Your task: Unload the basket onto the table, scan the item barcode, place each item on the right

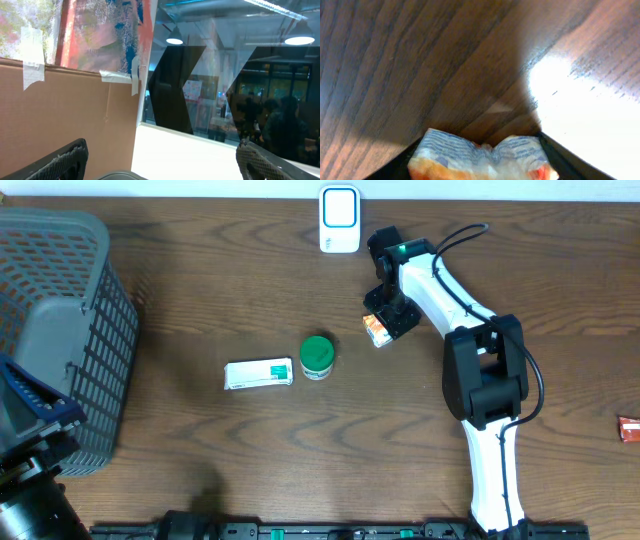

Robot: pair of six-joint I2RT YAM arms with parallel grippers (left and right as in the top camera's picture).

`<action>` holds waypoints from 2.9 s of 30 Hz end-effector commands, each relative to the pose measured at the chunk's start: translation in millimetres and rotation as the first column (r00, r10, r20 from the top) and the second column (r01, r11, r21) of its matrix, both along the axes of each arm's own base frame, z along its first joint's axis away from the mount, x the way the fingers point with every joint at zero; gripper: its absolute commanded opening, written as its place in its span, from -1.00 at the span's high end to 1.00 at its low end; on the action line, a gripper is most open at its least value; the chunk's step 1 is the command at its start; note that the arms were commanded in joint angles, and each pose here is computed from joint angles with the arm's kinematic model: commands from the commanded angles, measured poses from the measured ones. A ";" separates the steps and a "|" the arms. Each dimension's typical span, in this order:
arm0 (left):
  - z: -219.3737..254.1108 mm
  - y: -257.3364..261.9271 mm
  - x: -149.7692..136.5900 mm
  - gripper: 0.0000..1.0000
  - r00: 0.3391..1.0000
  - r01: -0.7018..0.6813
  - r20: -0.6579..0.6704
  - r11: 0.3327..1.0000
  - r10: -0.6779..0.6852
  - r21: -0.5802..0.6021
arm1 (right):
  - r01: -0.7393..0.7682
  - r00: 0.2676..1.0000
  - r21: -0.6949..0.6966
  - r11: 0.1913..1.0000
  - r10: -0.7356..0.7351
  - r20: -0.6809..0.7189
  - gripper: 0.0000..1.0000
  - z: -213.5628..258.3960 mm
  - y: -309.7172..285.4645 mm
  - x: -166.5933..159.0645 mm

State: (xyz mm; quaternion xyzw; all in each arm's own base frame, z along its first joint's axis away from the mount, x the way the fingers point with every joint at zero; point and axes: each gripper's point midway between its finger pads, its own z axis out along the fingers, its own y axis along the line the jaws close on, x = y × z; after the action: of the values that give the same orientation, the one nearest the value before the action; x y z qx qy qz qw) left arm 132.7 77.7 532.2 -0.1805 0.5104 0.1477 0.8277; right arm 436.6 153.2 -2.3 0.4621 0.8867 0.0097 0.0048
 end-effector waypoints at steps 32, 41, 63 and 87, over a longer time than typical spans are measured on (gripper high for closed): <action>4.6 2.6 -6.1 -0.90 1.000 -0.016 0.014 1.000 0.016 0.000 | -0.502 0.277 -0.667 0.551 0.833 0.479 0.08 198.7 83.8 166.2; 4.6 2.6 -6.1 -0.89 1.000 -0.016 0.014 1.000 0.016 0.000 | -0.336 0.138 -0.723 0.603 0.791 0.596 0.05 216.3 103.2 209.7; 4.6 2.6 -6.1 -0.89 1.000 -0.016 0.014 1.000 0.016 0.000 | -0.234 0.178 -0.771 0.592 0.806 0.565 0.09 104.9 86.7 251.7; 4.6 2.6 -6.1 -0.90 1.000 -0.016 0.014 1.000 0.016 0.000 | -0.564 0.683 -0.626 0.538 0.731 0.014 0.37 232.3 -147.7 68.7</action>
State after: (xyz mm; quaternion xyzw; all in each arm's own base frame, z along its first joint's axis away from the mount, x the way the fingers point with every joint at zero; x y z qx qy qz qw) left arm 132.7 77.7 532.2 -0.1806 0.5104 0.1476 0.8277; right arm 519.6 77.0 255.0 0.0077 0.9359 -0.1237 0.3298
